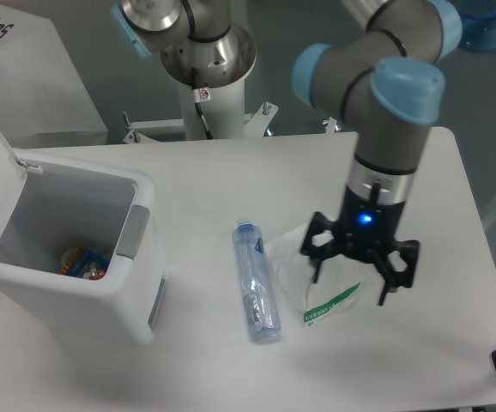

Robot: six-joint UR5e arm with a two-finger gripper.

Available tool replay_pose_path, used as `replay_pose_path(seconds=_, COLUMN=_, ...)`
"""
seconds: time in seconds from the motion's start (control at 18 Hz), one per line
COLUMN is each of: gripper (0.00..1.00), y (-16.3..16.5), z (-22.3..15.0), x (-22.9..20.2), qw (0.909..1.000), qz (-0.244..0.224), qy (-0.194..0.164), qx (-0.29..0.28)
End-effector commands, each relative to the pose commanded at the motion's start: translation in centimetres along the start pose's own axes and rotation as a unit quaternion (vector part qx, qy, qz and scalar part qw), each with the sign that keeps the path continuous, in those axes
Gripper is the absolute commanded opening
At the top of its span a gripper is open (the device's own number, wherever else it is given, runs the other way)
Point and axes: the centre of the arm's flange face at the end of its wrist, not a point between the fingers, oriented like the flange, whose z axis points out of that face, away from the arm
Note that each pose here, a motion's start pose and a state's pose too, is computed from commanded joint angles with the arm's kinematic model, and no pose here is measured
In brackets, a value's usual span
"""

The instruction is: Open the trash can

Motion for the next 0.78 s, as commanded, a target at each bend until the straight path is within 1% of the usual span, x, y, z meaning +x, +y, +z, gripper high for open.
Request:
replay_pose_path(seconds=0.11, gripper=1.0, y=0.6, z=0.6, x=0.0, qw=0.9987, qz=0.045, qy=0.005, qx=-0.025)
replay_pose_path(seconds=0.22, gripper=1.0, y=1.0, z=1.4, x=0.1, qw=0.9965, qz=0.064, qy=0.013, qx=-0.052)
replay_pose_path(seconds=0.33, gripper=1.0, y=1.2, z=1.7, x=0.3, qw=0.9947, qz=0.07, qy=0.017, qx=-0.074)
replay_pose_path(seconds=0.39, gripper=1.0, y=1.2, z=1.8, x=0.3, qw=0.9945, qz=0.07, qy=0.017, qx=-0.076)
replay_pose_path(seconds=0.61, gripper=1.0, y=0.6, z=2.7, x=0.1, qw=0.9942, qz=0.075, qy=0.016, qx=-0.075)
replay_pose_path(seconds=0.78, gripper=1.0, y=0.8, z=3.0, x=0.1, qw=0.9942, qz=0.074, qy=0.019, qx=-0.076)
